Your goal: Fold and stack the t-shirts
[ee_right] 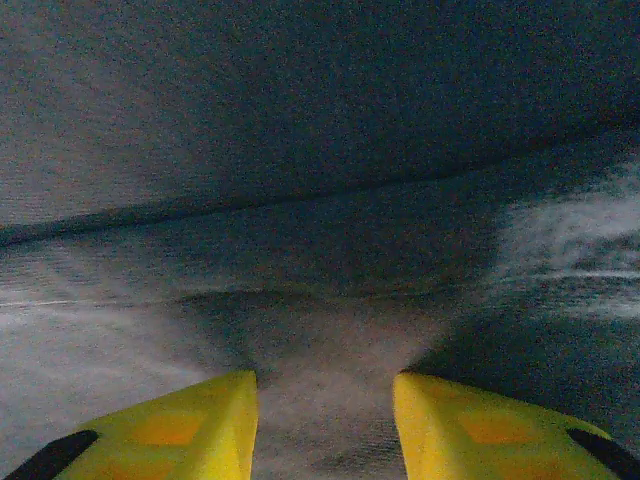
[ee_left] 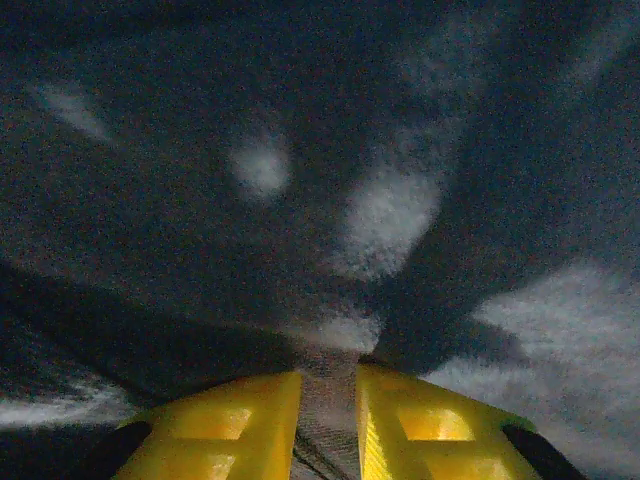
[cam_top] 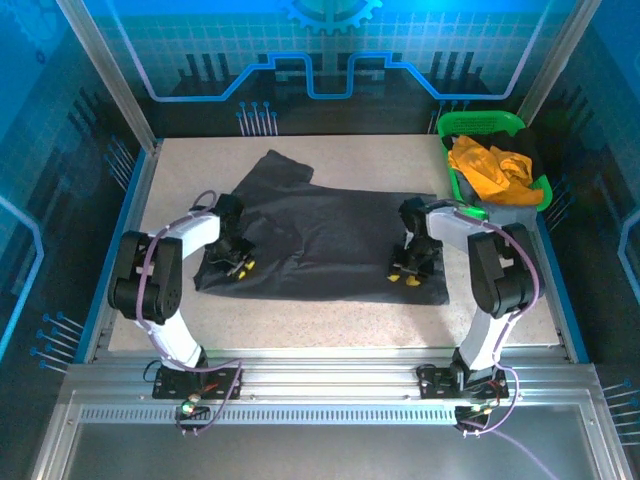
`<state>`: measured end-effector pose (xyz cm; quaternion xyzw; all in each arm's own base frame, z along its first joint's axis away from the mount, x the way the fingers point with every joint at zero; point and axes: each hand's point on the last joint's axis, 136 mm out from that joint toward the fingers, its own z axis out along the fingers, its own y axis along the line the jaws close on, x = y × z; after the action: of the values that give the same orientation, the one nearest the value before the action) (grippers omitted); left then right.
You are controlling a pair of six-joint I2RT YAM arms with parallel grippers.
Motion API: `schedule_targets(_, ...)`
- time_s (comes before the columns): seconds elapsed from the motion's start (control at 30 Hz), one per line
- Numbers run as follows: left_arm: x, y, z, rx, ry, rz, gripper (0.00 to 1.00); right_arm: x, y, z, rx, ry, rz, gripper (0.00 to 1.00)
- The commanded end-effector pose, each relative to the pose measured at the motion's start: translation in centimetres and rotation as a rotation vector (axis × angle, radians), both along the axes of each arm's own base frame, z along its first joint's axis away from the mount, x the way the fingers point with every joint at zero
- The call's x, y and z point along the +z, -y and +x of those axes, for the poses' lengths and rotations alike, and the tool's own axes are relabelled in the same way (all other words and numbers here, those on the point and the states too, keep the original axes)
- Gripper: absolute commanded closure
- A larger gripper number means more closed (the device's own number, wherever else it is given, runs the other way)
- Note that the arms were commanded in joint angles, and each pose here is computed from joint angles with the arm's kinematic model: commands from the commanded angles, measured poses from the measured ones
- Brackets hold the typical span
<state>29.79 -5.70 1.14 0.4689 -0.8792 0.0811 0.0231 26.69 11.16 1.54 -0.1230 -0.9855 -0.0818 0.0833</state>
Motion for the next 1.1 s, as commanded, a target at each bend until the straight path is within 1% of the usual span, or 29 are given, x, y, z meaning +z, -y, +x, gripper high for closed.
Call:
schedule_targets(0.0,-2.4,-2.6,-3.6,0.172,-0.125,0.042,0.77,-1.3,-0.8,-1.0,0.067,-0.076,-0.061,0.58)
schedule_targets(0.07,-2.1,-4.5,-5.2,0.244,-0.124,0.066,0.78,-1.2,-2.1,-1.2,0.115,-0.083,-0.067,0.57)
schedule_targets(0.13,-2.0,-6.3,-6.3,0.303,-0.129,0.064,0.78,-1.1,-3.5,-1.8,0.150,-0.096,-0.061,0.57)
schedule_targets(0.33,-1.3,-10.1,-8.6,0.371,-0.167,0.068,0.77,-1.7,-7.7,-4.4,0.226,-0.166,-0.037,0.56)
schedule_targets(0.4,-1.1,-11.4,-9.1,0.408,-0.145,0.078,0.77,-1.9,-9.1,-5.3,0.238,-0.191,-0.019,0.56)
schedule_targets(0.5,-0.9,-12.6,-9.8,0.432,-0.150,0.089,0.77,-1.9,-10.8,-6.3,0.239,-0.215,0.013,0.56)
schedule_targets(0.6,-0.6,-12.9,-10.3,0.437,-0.165,0.102,0.77,-1.4,-11.7,-5.8,0.246,-0.177,0.028,0.55)
schedule_targets(0.67,-0.1,-13.1,-10.6,0.459,-0.152,0.122,0.76,-0.7,-11.7,-4.8,0.242,-0.139,0.035,0.53)
schedule_targets(0.73,0.8,-13.3,-10.3,0.497,-0.104,0.142,0.71,0.3,-11.6,-3.5,0.229,-0.096,0.051,0.51)
schedule_targets(0.8,2.7,-13.6,-8.7,0.485,-0.025,0.178,0.63,2.1,-10.9,-1.5,0.206,-0.014,0.065,0.49)
schedule_targets(0.83,3.9,-13.6,-7.2,0.446,0.006,0.202,0.60,3.2,-10.4,-0.2,0.190,0.042,0.071,0.48)
schedule_targets(0.9,5.8,-12.8,-3.4,0.386,0.098,0.222,0.57,5.2,-8.7,2.5,0.144,0.143,0.070,0.48)
schedule_targets(0.97,7.1,-11.0,2.0,0.316,0.215,0.196,0.56,6.7,-6.3,5.6,0.085,0.223,0.038,0.48)
schedule_targets(1.0,7.4,-10.1,4.2,0.283,0.239,0.183,0.55,7.1,-5.0,7.1,0.056,0.251,0.013,0.49)
schedule_targets(1.07,8.6,-8.2,9.8,0.178,0.295,0.133,0.53,7.4,-2.3,10.5,-0.002,0.307,-0.064,0.49)
